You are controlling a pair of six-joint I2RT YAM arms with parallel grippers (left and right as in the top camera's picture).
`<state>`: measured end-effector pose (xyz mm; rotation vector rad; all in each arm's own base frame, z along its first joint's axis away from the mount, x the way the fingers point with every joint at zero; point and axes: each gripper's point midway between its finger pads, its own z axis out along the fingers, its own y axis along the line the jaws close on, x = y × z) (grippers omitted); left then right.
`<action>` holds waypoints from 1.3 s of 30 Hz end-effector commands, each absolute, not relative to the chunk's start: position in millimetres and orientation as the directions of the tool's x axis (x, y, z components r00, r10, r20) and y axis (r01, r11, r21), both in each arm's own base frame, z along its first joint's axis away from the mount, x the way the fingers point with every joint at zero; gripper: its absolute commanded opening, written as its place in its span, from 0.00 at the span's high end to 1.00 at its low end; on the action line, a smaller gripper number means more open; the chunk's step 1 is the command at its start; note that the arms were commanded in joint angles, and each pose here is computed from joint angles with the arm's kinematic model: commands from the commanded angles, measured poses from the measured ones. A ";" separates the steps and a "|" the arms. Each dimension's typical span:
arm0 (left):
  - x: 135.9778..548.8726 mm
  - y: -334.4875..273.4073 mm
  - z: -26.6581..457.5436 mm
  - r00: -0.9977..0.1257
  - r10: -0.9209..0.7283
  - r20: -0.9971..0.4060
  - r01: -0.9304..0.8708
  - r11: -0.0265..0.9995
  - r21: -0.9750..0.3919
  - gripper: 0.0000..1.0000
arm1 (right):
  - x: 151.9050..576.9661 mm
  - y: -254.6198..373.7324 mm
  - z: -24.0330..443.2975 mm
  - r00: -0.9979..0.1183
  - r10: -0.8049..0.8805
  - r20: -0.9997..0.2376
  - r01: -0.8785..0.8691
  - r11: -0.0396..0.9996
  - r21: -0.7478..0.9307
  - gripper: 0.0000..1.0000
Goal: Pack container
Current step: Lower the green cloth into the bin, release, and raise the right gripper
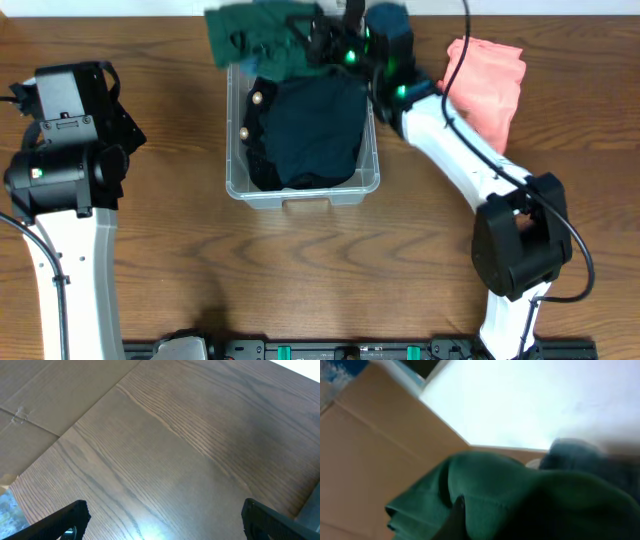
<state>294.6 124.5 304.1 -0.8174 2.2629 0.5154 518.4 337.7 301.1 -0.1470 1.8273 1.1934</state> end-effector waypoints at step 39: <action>293.4 126.5 305.5 -0.574 -0.417 -0.705 -0.684 0.718 0.132 0.02 | 426.4 378.9 232.1 -0.561 -0.357 -0.747 -0.725 0.648 0.235 0.34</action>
